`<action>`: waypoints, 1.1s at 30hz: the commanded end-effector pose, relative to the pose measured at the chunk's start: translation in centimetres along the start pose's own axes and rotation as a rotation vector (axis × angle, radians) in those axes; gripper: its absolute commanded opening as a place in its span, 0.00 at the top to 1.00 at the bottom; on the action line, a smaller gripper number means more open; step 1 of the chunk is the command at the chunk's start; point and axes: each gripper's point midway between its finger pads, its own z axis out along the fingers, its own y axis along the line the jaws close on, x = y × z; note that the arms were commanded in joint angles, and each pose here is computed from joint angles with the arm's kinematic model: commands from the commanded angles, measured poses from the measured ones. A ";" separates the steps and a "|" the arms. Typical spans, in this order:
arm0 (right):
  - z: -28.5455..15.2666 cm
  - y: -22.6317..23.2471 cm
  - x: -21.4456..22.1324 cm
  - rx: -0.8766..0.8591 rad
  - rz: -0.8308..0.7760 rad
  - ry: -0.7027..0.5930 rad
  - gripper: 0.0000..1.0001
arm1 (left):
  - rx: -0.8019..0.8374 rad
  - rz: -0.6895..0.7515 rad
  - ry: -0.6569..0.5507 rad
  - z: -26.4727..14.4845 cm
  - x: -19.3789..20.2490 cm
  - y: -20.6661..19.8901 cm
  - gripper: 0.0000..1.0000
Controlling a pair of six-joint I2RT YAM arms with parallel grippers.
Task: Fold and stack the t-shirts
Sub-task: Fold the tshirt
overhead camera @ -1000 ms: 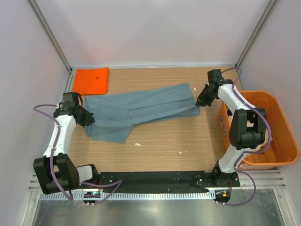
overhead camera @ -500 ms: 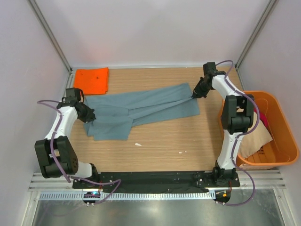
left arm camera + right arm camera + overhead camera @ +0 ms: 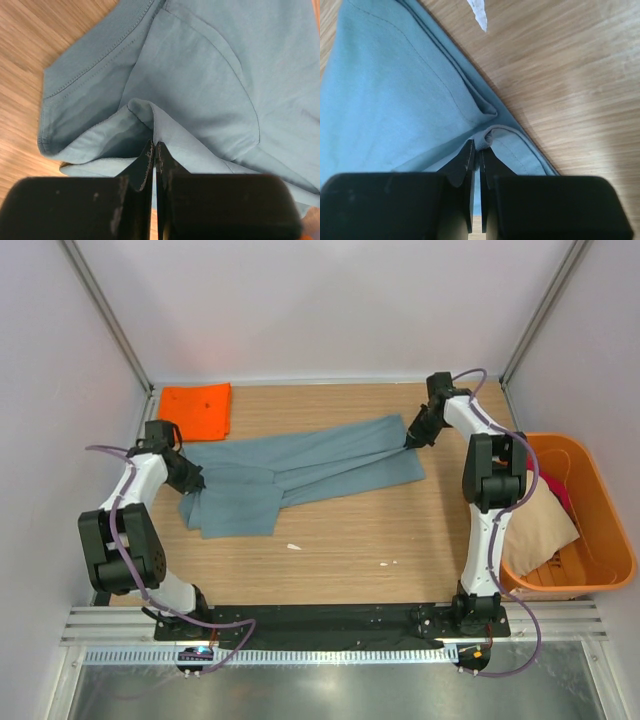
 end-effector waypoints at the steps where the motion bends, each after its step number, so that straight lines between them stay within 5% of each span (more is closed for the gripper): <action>1: -0.7 1.1 -2.2 -0.031 -0.032 -0.053 0.90 | 0.034 0.003 -0.061 0.1 -1.9 -1.5 1.00; 4: 0.1 1.1 -2.6 -0.030 -0.047 -0.046 0.82 | 0.035 0.011 -0.061 0.9 -2.1 -1.6 1.00; 5: -0.2 1.5 -3.4 -0.036 -0.054 -0.062 0.69 | 0.037 0.016 -0.065 1.1 -2.2 -1.7 1.00; 7: 0.1 1.2 -3.7 -0.018 -0.081 -0.053 0.62 | 0.044 0.034 -0.075 1.6 -2.7 -2.1 0.99; 11: -3.2 2.2 -5.4 -0.014 -0.146 -0.113 0.56 | 0.073 0.067 -0.104 0.5 -3.4 -2.8 0.66; 15: -6.4 3.7 -4.5 -0.053 -0.212 -0.158 0.53 | 0.072 0.086 -0.141 -1.6 -3.3 -2.3 0.50; 19: -6.8 7.1 0.8 -0.209 -0.264 -0.095 0.51 | 0.100 0.112 -0.135 -2.8 -1.5 -1.8 0.46; 27: -7.4 21.3 16.8 -0.721 -0.389 0.111 0.51 | 0.111 0.159 -0.074 -4.0 1.7 0.2 0.45; 33: -6.6 24.6 26.2 -0.780 -0.478 0.242 0.55 | -0.067 0.079 -0.057 -3.9 2.8 4.1 0.55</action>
